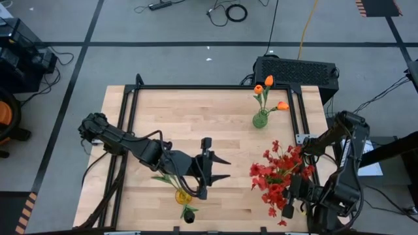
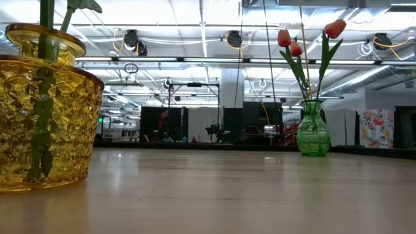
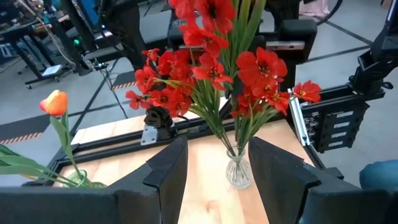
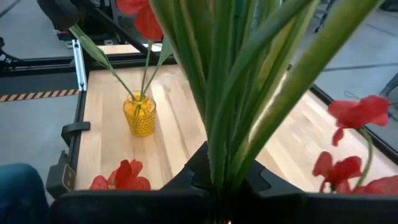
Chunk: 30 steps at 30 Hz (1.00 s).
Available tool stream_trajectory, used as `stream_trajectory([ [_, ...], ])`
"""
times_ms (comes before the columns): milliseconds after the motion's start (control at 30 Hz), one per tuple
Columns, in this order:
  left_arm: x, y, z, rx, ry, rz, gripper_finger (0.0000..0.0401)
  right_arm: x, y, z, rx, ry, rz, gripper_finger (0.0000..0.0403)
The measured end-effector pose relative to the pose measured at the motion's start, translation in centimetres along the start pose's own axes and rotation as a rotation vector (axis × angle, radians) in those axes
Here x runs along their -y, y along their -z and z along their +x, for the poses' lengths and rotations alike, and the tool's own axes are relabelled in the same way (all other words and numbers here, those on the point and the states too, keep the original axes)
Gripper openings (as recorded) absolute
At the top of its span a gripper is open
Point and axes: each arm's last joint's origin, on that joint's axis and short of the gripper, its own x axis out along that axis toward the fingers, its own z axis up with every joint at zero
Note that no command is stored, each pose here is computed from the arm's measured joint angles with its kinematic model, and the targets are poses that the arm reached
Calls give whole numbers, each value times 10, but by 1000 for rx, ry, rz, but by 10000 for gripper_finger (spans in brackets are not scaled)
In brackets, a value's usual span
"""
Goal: Sort flowers into vase by color
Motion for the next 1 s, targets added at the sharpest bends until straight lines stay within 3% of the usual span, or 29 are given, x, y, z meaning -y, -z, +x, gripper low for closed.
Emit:
stream_trajectory([
  [500, 0, -2, 0, 21, -3, -7, 176, -22, 22, 13, 65, 66, -51, 12],
  [1000, -1, -6, 0, 55, -8, -13, 176, -22, 28, 16, 39, 86, -48, 29],
])
